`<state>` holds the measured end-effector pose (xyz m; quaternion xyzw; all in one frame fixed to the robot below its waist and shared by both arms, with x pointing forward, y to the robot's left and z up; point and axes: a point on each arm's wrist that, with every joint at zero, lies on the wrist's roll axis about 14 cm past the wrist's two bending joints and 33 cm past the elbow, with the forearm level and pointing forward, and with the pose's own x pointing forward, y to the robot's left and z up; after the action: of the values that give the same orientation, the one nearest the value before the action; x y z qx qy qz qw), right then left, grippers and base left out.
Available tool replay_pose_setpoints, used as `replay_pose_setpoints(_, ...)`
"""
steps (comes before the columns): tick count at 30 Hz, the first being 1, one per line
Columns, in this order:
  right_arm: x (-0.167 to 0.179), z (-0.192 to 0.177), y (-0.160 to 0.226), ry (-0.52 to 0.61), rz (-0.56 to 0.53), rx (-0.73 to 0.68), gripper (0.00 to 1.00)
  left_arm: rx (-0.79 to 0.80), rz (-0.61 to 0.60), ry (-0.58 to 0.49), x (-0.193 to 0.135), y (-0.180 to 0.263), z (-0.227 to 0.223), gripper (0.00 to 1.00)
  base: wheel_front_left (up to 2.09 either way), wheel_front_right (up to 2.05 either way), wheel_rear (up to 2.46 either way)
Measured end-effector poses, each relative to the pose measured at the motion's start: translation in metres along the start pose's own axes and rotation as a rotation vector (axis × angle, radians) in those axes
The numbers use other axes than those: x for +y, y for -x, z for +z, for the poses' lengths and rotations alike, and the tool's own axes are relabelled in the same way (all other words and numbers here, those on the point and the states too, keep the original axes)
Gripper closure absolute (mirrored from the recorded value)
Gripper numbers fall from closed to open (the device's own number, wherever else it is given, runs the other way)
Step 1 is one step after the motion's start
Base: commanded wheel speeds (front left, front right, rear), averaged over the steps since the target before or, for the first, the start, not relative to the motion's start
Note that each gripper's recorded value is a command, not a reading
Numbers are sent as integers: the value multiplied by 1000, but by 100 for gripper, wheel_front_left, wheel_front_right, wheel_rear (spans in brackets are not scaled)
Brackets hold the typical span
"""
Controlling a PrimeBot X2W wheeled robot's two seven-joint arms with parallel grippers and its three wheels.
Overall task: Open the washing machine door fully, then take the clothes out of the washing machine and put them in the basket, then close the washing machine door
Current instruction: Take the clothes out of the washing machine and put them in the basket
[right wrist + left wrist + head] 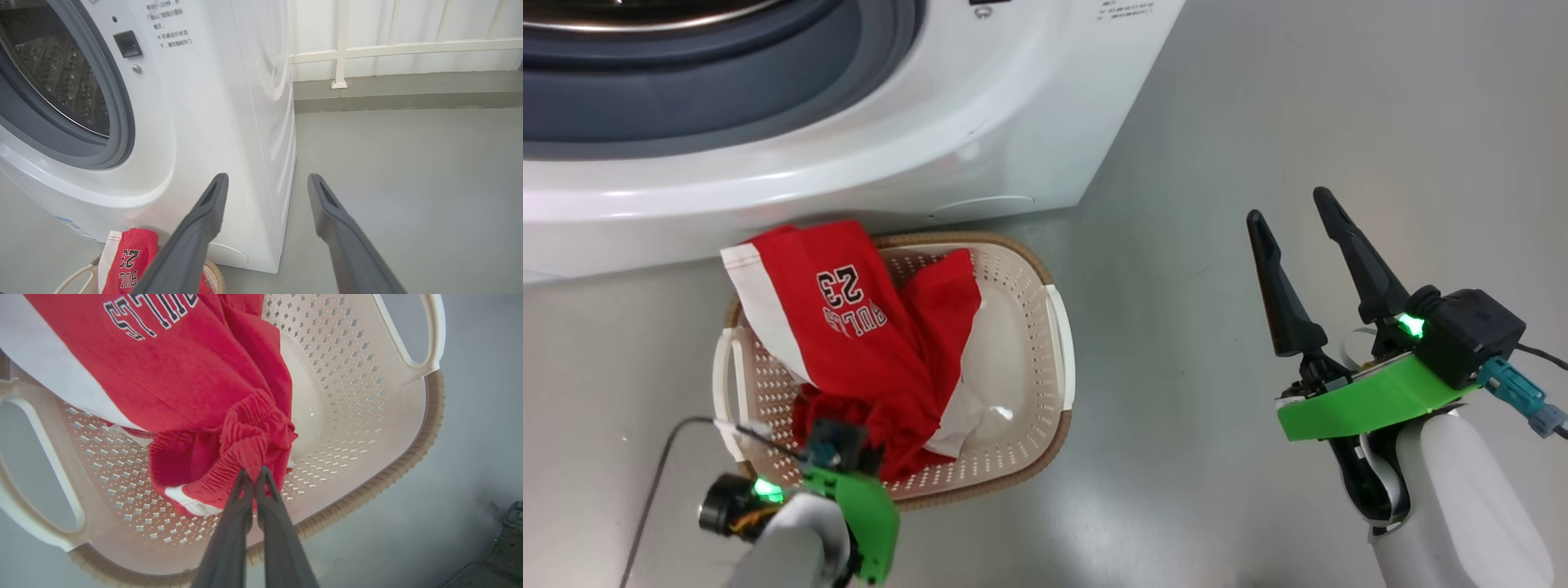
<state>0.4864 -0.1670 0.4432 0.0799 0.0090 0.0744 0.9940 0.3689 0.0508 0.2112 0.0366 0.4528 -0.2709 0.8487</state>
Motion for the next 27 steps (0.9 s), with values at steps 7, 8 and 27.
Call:
replay_pose_setpoints(7,0,-10,-4,-5,2,19,0,-28,13,10,14,-16,22,100,0,0,0)
replay_pose_setpoints(8,0,-9,-5,-3,2,16,0,-25,15,10,16,-17,22,100,0,0,0)
replay_pose_setpoints(27,-12,-35,-13,7,-23,63,0,64,10,106,34,-60,17,100,0,0,0)
